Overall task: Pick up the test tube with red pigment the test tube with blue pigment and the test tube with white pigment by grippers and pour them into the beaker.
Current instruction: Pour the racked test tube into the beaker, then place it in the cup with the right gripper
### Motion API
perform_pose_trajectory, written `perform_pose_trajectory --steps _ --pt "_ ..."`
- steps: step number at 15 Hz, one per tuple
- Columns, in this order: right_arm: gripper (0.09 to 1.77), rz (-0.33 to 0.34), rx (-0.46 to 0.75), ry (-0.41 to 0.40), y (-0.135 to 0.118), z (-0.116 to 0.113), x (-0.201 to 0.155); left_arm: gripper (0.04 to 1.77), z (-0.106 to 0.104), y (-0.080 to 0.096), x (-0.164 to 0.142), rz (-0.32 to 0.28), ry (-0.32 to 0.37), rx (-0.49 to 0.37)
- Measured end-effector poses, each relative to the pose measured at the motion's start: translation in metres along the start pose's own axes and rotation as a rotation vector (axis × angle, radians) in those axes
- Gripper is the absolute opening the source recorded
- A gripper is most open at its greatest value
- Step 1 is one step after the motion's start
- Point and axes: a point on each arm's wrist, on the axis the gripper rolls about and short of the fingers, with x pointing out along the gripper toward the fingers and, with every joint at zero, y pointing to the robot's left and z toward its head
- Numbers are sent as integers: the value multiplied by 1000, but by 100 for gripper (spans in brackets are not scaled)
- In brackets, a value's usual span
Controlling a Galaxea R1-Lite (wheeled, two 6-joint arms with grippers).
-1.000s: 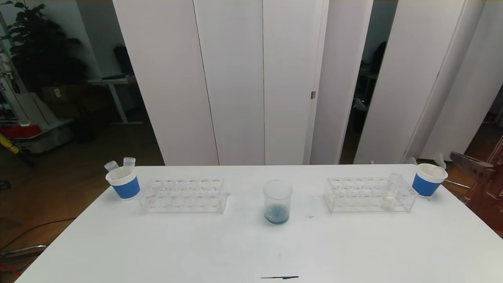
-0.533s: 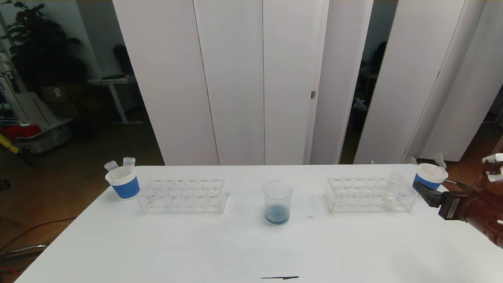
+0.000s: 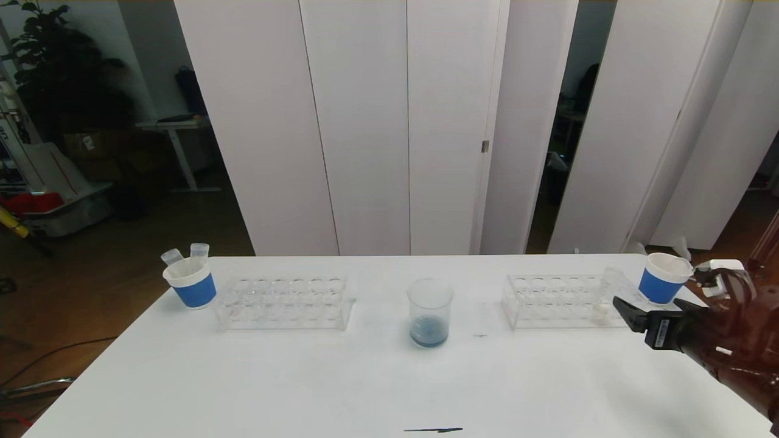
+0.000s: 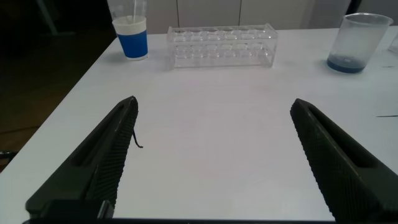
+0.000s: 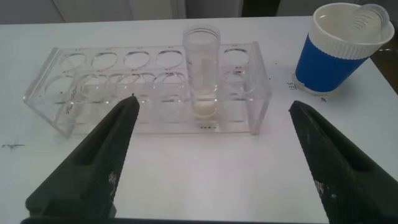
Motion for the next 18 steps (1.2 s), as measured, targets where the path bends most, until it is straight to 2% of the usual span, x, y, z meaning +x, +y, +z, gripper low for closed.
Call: perform_pose_trajectory --steps 9,18 --pt "173 18 -71 -38 6 -2 71 175 0 0 0 0 0 0" --pt "173 51 -78 -39 17 -8 91 175 0 0 0 0 0 0"
